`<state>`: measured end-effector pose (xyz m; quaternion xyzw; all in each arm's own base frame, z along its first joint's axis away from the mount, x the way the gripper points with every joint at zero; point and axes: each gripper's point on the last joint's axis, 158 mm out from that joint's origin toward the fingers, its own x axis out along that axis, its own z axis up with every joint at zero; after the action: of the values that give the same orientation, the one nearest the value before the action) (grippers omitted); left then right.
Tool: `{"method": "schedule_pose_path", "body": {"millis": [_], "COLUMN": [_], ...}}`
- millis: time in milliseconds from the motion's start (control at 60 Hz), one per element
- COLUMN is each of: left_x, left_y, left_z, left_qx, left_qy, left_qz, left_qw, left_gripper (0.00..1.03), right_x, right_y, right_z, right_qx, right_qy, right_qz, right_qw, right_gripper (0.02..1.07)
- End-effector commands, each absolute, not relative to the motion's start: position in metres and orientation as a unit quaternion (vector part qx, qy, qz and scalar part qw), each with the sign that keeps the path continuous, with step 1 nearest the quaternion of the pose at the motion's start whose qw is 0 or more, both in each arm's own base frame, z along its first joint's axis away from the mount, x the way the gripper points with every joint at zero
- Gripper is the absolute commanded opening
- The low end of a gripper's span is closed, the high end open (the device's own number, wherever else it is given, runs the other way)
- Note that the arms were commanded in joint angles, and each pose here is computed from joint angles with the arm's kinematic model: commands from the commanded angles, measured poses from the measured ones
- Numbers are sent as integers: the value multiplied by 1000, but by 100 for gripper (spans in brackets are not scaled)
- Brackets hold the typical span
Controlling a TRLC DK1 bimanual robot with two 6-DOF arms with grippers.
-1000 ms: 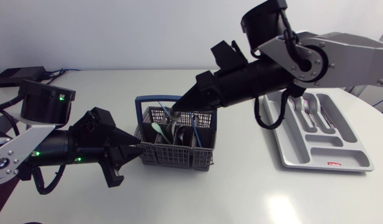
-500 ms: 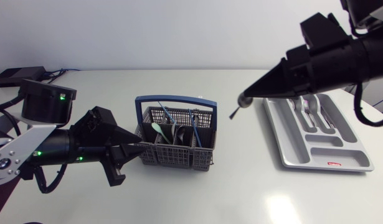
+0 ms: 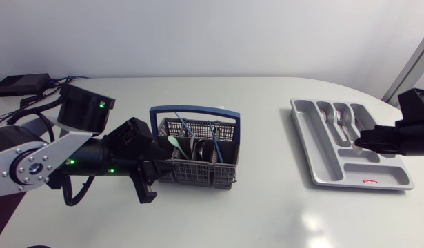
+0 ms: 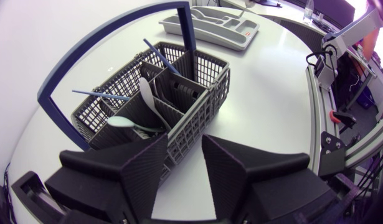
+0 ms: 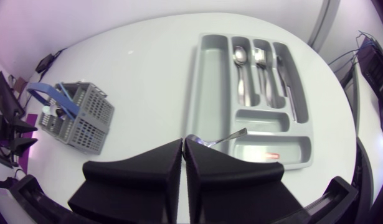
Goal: Unload the cutlery basket into the drawer organizer.
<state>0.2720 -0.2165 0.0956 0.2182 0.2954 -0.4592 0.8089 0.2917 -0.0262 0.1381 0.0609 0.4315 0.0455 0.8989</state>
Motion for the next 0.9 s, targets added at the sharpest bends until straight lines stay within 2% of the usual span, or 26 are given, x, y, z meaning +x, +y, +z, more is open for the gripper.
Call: {"method": "schedule_pose_path", "body": {"millis": [0, 233, 383, 650, 883], "left_x": [280, 283, 282, 286, 295], "left_y": [-223, -230, -233, -235, -236], "left_z": [105, 105, 105, 106, 105], "left_qx": [217, 224, 226, 229, 224], "left_qy": [286, 287, 289, 292, 301], "left_qz": [-458, -457, -454, -445, -433], "left_qw": [814, 812, 812, 815, 820], "left_gripper": [43, 43, 43, 43, 43], "right_x": [284, 281, 280, 288, 297], "right_y": [-49, -108, -128, -141, -139], "right_z": [120, 90, 65, 28, 3], "right_qx": [43, 49, 56, 68, 63], "right_qy": [440, 438, 454, 476, 489], "right_qz": [22, -54, -72, -84, -84], "right_qw": [897, 896, 886, 873, 866], "right_gripper": [10, 11, 11, 13, 21]}}
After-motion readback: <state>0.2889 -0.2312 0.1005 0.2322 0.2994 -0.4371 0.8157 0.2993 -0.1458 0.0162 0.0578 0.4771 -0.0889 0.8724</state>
